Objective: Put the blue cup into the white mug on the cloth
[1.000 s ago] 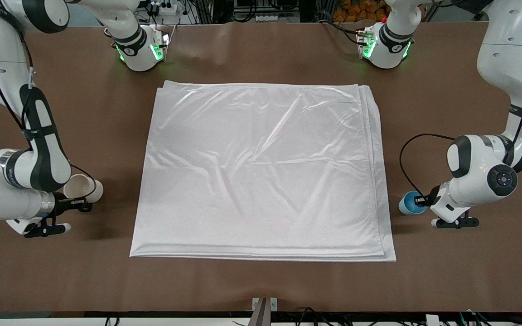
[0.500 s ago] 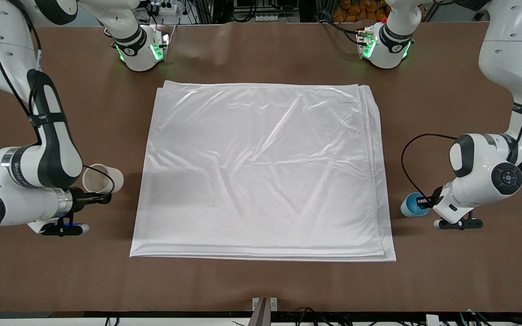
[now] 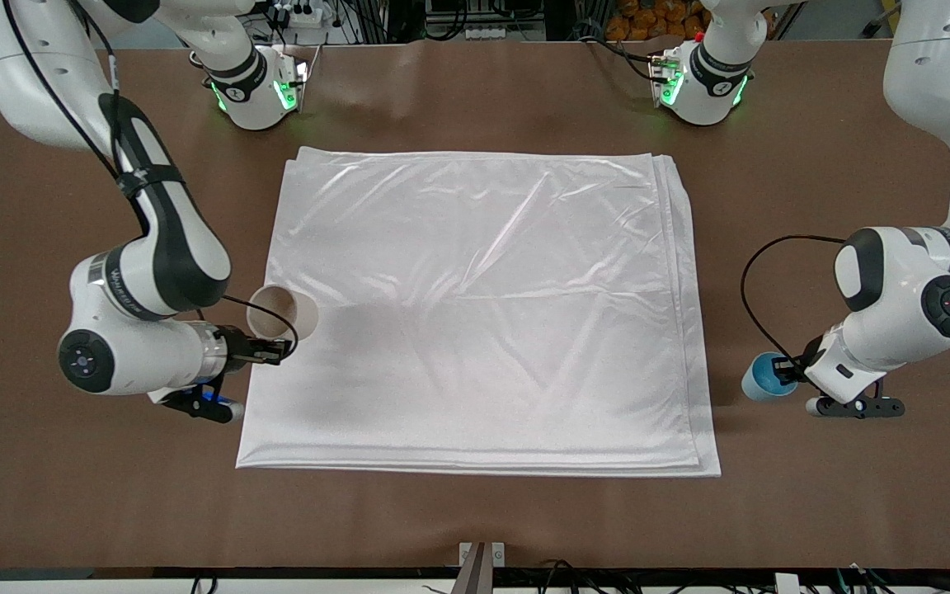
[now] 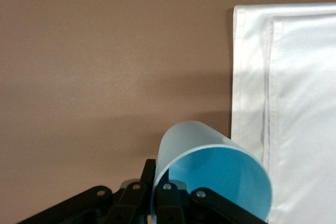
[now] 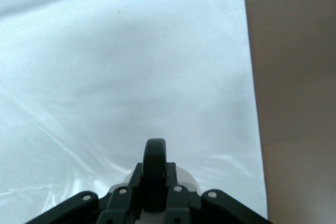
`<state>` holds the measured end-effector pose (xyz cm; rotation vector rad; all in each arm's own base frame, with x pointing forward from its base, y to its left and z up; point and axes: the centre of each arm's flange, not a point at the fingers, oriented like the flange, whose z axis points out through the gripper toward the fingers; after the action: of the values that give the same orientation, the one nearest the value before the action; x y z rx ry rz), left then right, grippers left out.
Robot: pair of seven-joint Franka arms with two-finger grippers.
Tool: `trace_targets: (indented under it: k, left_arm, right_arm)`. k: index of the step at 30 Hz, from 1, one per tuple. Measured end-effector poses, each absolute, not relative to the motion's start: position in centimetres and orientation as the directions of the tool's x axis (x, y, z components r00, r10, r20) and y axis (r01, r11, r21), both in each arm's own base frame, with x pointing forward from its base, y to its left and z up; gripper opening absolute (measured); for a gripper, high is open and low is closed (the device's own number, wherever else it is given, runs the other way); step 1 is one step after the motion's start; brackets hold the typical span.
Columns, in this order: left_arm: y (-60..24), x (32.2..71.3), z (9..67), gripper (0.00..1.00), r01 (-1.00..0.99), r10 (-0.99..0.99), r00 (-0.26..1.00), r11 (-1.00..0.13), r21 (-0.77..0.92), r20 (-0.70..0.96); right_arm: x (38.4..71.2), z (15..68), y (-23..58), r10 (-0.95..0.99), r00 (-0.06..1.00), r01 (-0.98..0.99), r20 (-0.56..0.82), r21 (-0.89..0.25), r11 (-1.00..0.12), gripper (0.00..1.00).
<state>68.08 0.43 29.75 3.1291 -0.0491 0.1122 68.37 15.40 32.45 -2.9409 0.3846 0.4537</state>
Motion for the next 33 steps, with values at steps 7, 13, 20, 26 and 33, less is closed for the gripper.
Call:
trace_targets:
  k: [7, 13, 20, 26, 33]
  left_arm:
    - [-1.4, 67.9, 32.0, 0.04, -0.059, -0.058, 0.995, -0.998, 0.015, 0.085]
    - [-3.4, 67.6, 33.9, 0.04, -0.089, -0.087, 0.992, -0.996, 0.023, 0.09]
    - [-6.8, 67.2, 36.3, 0.04, -0.141, -0.135, 0.984, -0.989, 0.038, 0.115]
    - [-9.6, 66.8, 37.7, 0.04, -0.184, -0.176, 0.975, -0.982, 0.051, 0.136]
    - [-13.0, 66.2, 38.3, 0.04, -0.234, -0.222, 0.965, -0.97, 0.071, 0.141]
  right_arm:
    - [67.1, 32.7, 22.3, -0.281, 0.92, -0.309, -0.273, -0.063, -0.949, 0.19]
    - [65.3, 32.9, 28.5, -0.335, 0.919, -0.348, -0.21, -0.024, -0.937, 0.19]
    - [63.5, 32.6, 34.0, -0.416, 0.894, -0.426, -0.168, -0.027, -0.904, 0.19]
    - [62.8, 31.8, 36.3, -0.481, 0.863, -0.493, -0.157, -0.044, -0.869, 0.19]
    - [61.3, 30.2, 40.2, -0.532, 0.833, -0.546, -0.153, -0.069, -0.835, 0.19]
